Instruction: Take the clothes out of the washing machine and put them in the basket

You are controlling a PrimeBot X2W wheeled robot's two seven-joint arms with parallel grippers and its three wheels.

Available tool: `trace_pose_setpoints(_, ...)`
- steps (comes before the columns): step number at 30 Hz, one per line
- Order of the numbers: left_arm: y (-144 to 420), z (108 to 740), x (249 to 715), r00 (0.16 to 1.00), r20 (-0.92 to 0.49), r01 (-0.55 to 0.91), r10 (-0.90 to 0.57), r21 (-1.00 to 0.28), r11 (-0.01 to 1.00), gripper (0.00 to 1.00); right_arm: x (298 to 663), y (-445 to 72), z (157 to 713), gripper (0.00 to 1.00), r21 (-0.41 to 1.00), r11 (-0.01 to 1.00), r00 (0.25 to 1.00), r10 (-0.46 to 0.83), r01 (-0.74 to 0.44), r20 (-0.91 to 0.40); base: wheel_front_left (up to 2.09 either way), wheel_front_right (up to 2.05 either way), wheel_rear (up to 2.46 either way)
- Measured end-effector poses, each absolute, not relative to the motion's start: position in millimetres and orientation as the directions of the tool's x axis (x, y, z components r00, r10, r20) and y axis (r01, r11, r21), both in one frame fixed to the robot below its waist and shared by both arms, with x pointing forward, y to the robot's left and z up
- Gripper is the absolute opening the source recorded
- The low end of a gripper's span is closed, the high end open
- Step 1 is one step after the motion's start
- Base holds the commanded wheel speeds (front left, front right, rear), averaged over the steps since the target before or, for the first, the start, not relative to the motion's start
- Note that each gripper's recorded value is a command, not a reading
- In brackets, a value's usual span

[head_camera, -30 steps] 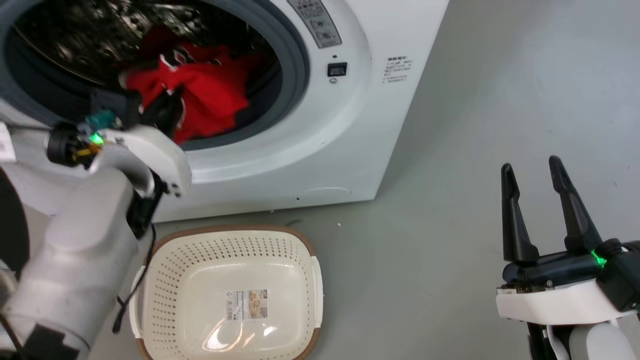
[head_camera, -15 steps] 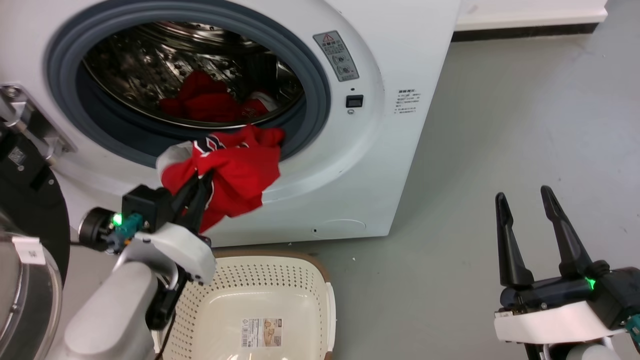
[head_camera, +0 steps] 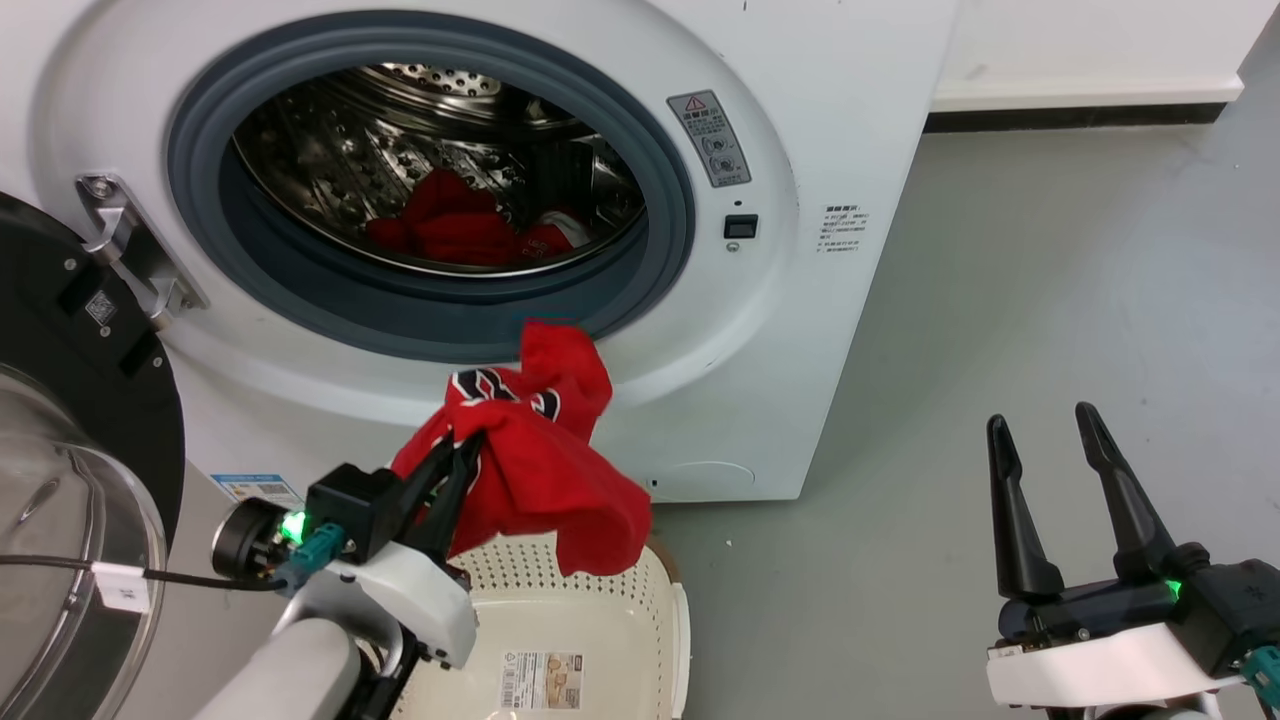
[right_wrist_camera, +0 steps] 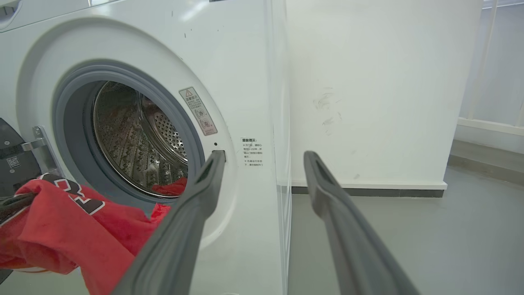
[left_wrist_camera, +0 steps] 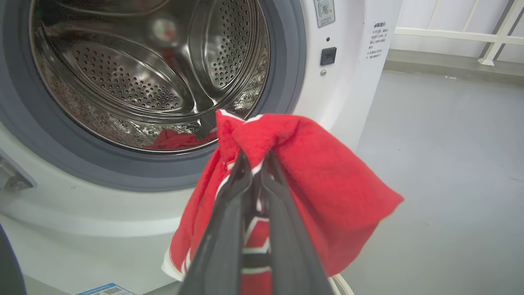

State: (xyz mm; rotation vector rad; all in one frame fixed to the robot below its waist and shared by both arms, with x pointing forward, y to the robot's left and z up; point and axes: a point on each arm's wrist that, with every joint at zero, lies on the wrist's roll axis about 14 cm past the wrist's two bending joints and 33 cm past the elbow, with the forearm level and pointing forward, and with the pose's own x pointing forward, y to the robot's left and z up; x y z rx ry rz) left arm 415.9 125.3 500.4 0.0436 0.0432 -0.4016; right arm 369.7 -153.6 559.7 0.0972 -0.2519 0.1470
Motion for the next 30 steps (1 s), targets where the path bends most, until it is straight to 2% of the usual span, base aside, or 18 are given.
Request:
trace_pose_setpoints(6,116,463,411,0.904,-0.147,0.403,-0.402,-0.021,0.915,0.0,378,-154,554,1.0,0.076,0.985,0.962,0.132,-0.154,0.238,0.0,0.0,0.0)
trace_pose_setpoints(14,110,384,402,0.839,-0.349,0.406,-0.417,-0.11,0.907,0.0,399,-161,544,1.0,0.067,0.989,0.969,0.115,-0.133,0.219,0.0,0.0,0.0)
trace_pose_setpoints(30,107,245,397,0.621,-0.679,0.362,-0.391,-0.194,0.912,0.0,453,-177,499,1.0,0.055,0.995,0.987,0.079,-0.087,0.14,0.0,0.0,0.0)
